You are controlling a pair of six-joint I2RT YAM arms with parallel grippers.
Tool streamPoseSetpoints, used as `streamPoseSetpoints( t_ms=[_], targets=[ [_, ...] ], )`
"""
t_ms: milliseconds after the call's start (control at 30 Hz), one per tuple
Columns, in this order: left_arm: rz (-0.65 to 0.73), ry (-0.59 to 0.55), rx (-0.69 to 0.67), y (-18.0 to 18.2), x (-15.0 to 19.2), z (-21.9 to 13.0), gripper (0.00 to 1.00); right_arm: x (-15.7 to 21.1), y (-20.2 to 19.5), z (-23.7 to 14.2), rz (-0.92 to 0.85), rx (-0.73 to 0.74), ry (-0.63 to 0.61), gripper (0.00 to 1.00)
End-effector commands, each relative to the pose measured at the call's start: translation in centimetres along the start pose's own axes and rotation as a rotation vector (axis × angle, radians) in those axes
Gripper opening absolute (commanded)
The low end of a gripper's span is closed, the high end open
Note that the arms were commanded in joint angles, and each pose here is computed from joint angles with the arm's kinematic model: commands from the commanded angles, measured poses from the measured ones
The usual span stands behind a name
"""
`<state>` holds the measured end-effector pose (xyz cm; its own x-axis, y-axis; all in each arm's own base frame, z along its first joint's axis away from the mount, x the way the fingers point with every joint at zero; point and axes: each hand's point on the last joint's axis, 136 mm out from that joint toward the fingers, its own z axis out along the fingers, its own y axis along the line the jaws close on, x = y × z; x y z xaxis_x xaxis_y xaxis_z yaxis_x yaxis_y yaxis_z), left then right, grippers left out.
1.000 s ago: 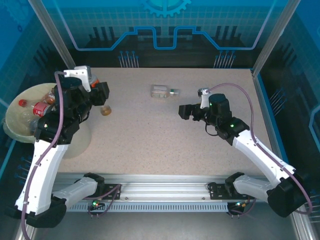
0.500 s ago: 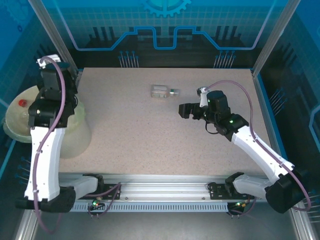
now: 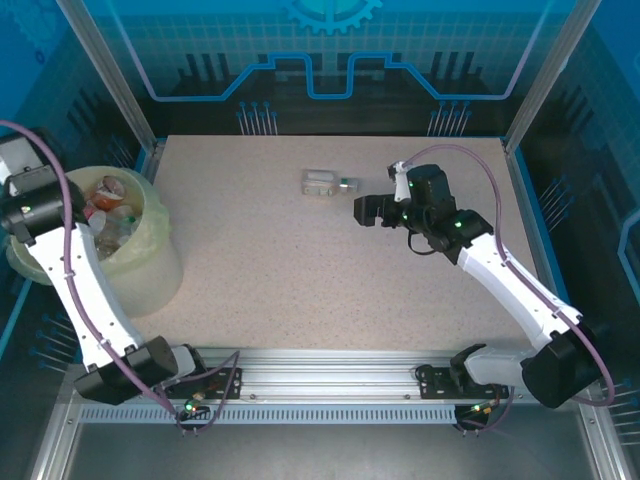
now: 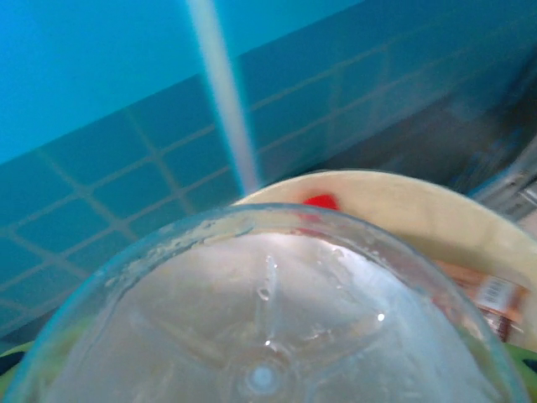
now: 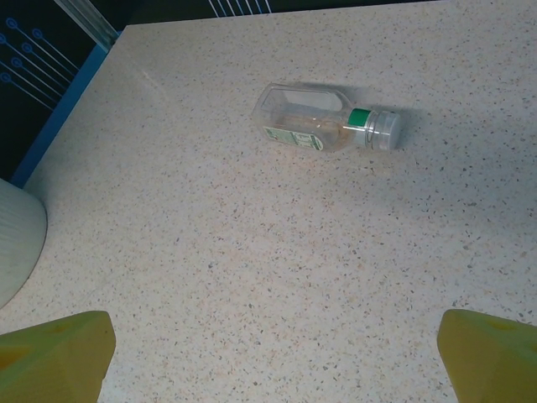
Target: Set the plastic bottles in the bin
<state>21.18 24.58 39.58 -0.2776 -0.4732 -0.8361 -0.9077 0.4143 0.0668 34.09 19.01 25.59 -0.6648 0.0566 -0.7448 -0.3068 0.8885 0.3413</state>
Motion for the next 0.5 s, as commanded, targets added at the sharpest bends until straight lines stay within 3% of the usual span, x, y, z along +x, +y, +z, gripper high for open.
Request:
streamPoseSetpoints(
  t_ms=[0,133,200,233,467],
  targets=[
    [-0.069,0.121,0.002,0.6,1.9,2.1,0.62,-0.7,-0.3,-0.2,0.002,0.016,0.008,1.00],
    [-0.134,0.289,0.055,0.5,4.4,3.6,0.72,-0.5,-0.3,0.2,0.019,0.015,0.017,1.00],
    [-0.151,0.280,0.046,0.6,4.3,3.5,0.92,-0.4,-0.3,0.3,0.026,0.013,0.026,1.00],
    [-0.155,0.266,0.046,0.7,3.9,3.3,0.95,-0.3,-0.2,0.4,0.024,0.008,0.031,1.00],
    [-0.183,0.184,0.116,0.2,1.6,1.2,0.98,0.1,-0.4,0.4,0.029,0.014,0.036,1.00]
  ],
)
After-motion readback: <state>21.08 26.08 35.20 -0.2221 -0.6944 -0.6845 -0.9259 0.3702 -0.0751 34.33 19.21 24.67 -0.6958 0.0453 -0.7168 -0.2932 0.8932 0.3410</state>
